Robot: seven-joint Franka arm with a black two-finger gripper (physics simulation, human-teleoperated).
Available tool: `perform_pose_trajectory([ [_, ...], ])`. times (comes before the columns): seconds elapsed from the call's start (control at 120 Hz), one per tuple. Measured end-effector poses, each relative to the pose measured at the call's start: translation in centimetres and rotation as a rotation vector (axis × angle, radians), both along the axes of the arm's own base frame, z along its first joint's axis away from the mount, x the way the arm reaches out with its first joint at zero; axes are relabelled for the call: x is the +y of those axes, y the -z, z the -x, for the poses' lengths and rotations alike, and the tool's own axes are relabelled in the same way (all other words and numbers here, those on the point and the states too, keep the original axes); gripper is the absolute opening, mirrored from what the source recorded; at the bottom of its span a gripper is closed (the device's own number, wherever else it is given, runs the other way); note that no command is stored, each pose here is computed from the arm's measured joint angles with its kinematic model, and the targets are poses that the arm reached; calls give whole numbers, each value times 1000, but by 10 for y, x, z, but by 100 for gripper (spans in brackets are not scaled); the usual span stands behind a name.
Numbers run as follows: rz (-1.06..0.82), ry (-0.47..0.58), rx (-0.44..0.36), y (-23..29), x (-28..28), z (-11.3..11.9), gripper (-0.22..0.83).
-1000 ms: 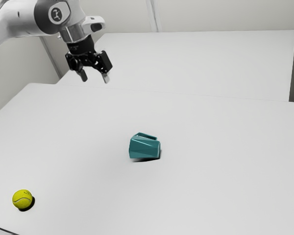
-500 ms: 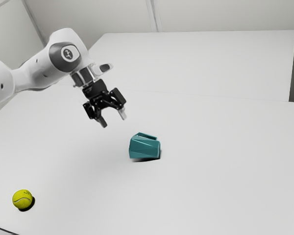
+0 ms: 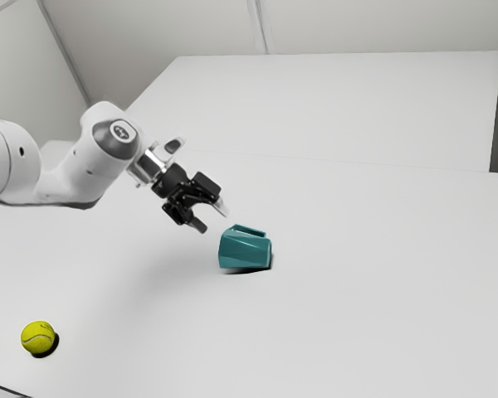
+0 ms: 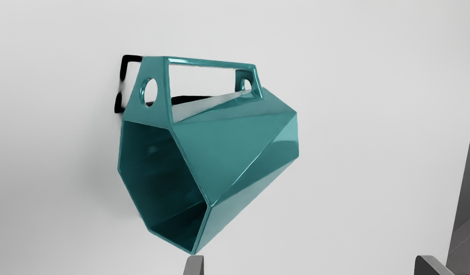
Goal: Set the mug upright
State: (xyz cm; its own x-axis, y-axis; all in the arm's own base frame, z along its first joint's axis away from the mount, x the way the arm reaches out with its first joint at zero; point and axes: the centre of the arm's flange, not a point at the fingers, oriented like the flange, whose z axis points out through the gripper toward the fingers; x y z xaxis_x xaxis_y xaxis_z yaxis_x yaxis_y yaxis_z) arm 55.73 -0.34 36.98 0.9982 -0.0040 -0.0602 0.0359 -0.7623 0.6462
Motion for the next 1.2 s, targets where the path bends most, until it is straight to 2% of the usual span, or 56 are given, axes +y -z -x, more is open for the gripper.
perform_pose_trajectory([
  [0.233, 49, 44, -83, 30, 22, -7, 62],
  [0.592, 119, 76, -149, 72, 31, -14, 62],
  [0.9, 227, 125, -154, 80, 14, -5, 62],
  [1.2, 304, 119, -159, 97, 3, -5, 62],
])
